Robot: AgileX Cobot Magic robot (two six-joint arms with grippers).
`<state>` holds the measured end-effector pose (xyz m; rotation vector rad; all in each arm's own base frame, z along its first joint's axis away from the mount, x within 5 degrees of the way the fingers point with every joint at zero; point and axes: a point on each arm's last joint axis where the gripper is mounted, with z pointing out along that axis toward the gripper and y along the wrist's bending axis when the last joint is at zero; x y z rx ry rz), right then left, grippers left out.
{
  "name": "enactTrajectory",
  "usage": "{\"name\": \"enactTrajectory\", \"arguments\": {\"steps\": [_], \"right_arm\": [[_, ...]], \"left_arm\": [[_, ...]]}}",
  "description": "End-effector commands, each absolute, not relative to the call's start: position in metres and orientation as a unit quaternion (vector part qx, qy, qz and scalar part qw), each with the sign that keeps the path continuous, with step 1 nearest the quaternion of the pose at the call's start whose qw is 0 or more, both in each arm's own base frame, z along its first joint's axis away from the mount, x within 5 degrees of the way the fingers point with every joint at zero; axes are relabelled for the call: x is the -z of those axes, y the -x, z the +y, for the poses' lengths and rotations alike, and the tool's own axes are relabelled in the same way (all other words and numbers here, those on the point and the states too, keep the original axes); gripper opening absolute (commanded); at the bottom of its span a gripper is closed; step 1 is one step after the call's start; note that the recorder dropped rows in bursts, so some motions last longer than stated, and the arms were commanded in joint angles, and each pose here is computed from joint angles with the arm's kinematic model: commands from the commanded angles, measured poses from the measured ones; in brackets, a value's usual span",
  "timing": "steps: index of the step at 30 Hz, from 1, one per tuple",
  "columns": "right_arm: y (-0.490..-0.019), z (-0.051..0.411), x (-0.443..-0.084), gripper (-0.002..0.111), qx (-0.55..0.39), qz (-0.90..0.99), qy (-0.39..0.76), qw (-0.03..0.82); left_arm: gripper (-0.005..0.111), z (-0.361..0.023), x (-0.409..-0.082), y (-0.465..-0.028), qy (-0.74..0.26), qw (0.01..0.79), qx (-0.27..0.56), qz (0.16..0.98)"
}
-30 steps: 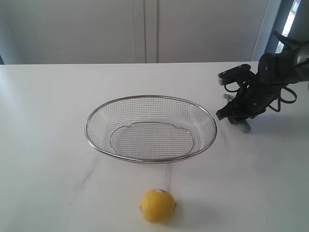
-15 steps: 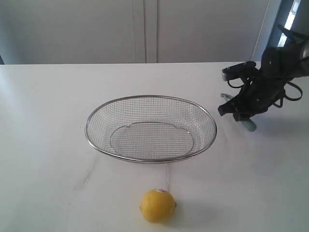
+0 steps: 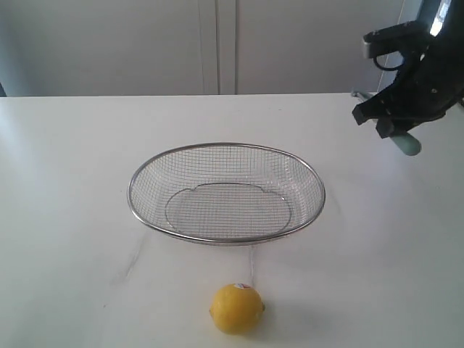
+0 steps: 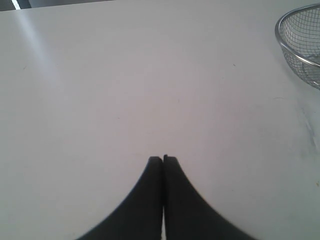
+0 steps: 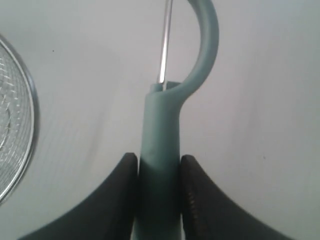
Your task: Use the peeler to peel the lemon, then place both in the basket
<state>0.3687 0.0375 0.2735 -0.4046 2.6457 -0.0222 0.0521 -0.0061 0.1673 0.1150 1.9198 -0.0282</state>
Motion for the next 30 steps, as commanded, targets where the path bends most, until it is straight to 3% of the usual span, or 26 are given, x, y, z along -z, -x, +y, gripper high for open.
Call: {"name": "enactTrajectory", "arguments": {"steps": [1,10,18,30], "right_arm": [[-0.340,0.036,-0.307,0.000,-0.001,0.959,0.144,0.242],[-0.256,0.044,-0.352,0.000,-0.085,0.941,0.165,0.284],[-0.175,0.058,-0.361,0.000,-0.190,0.903,0.257,0.286],[-0.144,0.055,-0.346,0.000,-0.187,0.902,0.246,0.300]], "left_arm": [[0.000,-0.006,-0.168,-0.052,-0.044,0.577,0.015,0.815],[0.000,-0.006,-0.168,-0.052,-0.044,0.578,0.015,0.815],[0.000,-0.006,-0.169,-0.052,-0.044,0.579,0.015,0.814],[0.000,-0.006,-0.169,-0.052,-0.044,0.579,0.015,0.814]]}}
